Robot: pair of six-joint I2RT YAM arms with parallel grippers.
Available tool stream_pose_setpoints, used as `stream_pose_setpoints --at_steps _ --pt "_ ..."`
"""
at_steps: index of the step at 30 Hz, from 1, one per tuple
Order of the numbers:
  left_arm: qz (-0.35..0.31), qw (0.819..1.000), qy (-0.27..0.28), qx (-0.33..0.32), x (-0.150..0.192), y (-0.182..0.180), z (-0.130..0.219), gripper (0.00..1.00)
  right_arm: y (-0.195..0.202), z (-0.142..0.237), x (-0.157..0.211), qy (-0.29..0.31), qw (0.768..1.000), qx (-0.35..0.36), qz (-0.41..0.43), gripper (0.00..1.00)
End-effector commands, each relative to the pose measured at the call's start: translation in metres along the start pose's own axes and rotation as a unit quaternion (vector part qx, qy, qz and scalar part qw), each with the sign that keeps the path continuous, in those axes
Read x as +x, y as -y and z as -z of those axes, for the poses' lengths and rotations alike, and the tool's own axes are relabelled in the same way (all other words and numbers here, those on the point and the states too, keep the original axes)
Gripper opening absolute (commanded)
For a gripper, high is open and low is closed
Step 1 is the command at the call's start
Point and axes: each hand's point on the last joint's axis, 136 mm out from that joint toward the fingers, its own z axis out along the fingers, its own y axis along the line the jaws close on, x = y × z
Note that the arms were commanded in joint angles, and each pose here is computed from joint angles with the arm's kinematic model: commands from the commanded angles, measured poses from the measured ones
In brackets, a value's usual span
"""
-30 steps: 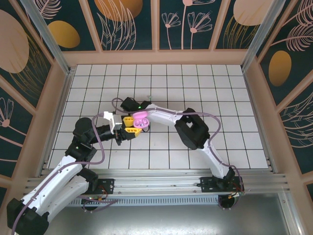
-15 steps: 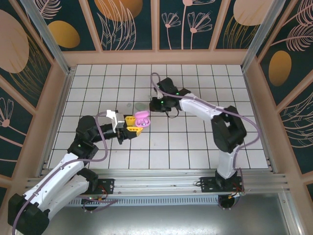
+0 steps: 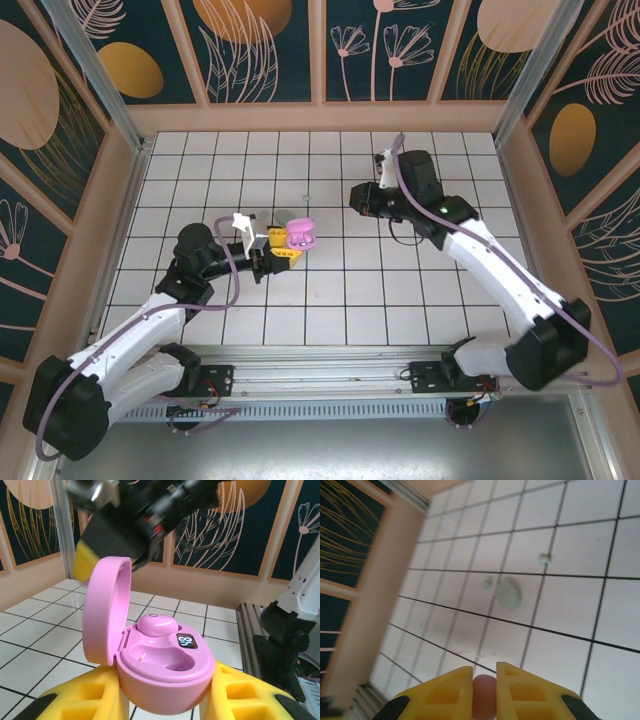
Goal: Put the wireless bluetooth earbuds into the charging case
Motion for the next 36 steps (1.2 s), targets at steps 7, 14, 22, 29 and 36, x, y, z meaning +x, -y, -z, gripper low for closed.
stream_pose_setpoints --at_steps 7,14,22,29,36 --pt "-0.055 0.997 0.057 -0.012 -0.03 -0.012 -0.009 0.1 -0.074 0.02 0.013 0.006 0.996 -0.085 0.036 0.13" --pt "-0.059 0.997 0.054 -0.024 -0.027 -0.018 -0.01 0.1 -0.118 0.019 0.023 -0.002 0.989 -0.138 0.045 0.13" --pt "-0.059 0.996 0.053 -0.032 -0.023 -0.021 -0.01 0.1 -0.141 0.015 0.039 -0.014 0.987 -0.152 0.047 0.13" --pt "-0.061 0.996 0.052 -0.033 -0.024 -0.021 -0.01 0.1 -0.15 0.011 0.046 -0.018 0.986 -0.156 0.05 0.13" --pt "-0.057 0.996 0.049 -0.039 -0.023 -0.023 -0.009 0.1 -0.16 0.008 0.052 -0.021 0.984 -0.168 0.05 0.13"
